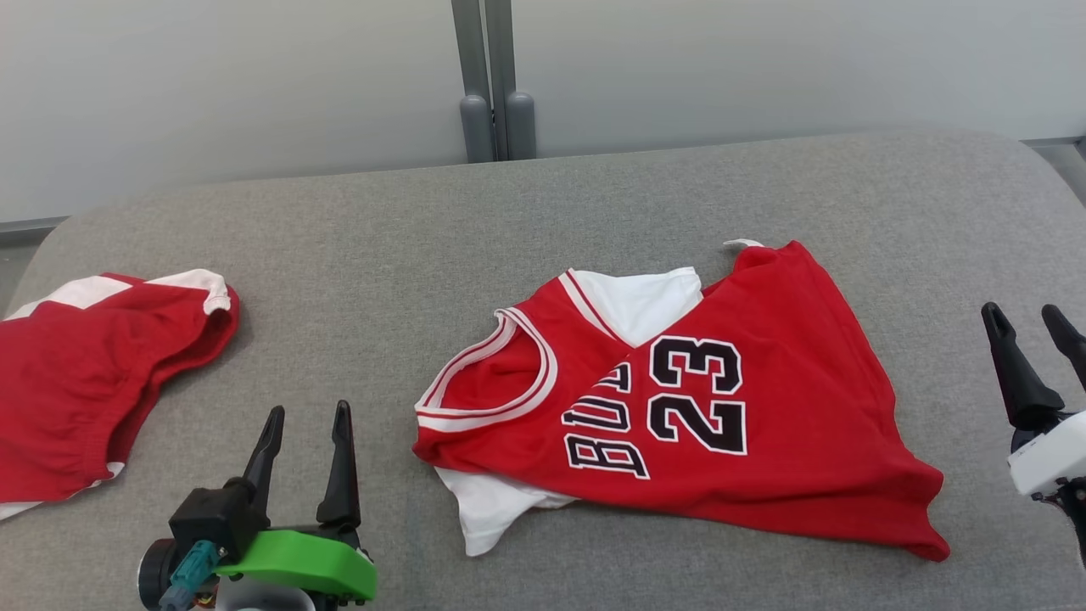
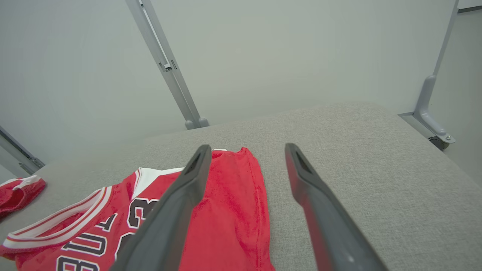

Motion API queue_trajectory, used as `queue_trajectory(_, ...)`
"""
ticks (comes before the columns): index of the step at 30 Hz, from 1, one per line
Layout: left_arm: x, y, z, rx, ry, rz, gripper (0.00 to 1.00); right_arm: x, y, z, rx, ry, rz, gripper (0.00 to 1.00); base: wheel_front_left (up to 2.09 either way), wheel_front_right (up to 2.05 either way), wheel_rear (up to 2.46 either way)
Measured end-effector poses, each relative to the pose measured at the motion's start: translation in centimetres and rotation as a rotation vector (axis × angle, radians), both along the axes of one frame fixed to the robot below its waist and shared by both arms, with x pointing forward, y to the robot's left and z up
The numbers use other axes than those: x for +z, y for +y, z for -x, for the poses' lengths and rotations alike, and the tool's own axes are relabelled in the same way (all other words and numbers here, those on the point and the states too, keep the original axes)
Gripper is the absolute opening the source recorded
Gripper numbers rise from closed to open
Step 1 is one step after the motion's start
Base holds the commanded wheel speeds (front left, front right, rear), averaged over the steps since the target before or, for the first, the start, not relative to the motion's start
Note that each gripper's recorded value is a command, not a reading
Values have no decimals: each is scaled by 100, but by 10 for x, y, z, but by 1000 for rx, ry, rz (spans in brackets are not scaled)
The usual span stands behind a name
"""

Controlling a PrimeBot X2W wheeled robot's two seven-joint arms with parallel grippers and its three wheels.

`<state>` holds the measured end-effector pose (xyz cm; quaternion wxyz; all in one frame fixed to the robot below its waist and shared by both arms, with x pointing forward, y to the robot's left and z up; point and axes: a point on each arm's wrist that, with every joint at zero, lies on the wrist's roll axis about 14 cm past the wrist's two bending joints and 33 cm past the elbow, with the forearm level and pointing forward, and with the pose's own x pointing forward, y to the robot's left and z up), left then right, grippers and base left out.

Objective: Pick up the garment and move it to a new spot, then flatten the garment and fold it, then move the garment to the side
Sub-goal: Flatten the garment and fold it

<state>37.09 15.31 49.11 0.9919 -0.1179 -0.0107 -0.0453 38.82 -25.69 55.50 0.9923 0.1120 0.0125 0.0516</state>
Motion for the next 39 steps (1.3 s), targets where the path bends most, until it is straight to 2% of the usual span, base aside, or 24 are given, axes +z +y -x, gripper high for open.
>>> queue_trajectory(5, -3, -5, 2, -19, 13, 2, 100, -8, 2, -2, -57, -65, -22, 100, 0, 0, 0)
queue_trajectory(11, -3, -7, 0, -35, 18, -8, 100, -20, 13, -5, -40, -49, -22, 100, 0, 0, 0)
queue_trajectory(15, 0, -33, -1, -147, 24, 0, 100, -26, 23, -7, -11, -35, -21, 100, 0, 0, 0)
queue_trajectory(26, -51, -72, 2, -392, 377, -20, 100, -44, 31, -17, 17, 10, -32, 100, 0, 0, 0)
queue_trajectory(31, -56, -79, -15, -444, 445, -28, 100, -50, 30, -21, 15, 24, -36, 100, 0, 0, 0)
queue_trajectory(34, -73, -82, -14, -483, 541, -53, 100, -57, 27, -19, 6, 42, -36, 100, 0, 0, 0)
queue_trajectory(35, -76, -83, -14, -495, 559, -54, 96, -58, 26, -19, 3, 43, -37, 100, 0, 0, 0)
queue_trajectory(36, -75, -85, -16, -503, 558, -55, 44, -59, 25, -19, -1, 45, -37, 100, 0, 0, 0)
queue_trajectory(37, -72, -85, -21, -500, 537, -55, 14, -60, 23, -18, -5, 47, -36, 100, 0, 0, 0)
queue_trajectory(38, -69, -85, -25, -501, 528, -59, 0, -61, 22, -18, -10, 46, -35, 100, 0, 0, 0)
queue_trajectory(39, -67, -86, -28, -505, 515, -59, 0, -62, 20, -18, -14, 51, -35, 100, 0, 0, 0)
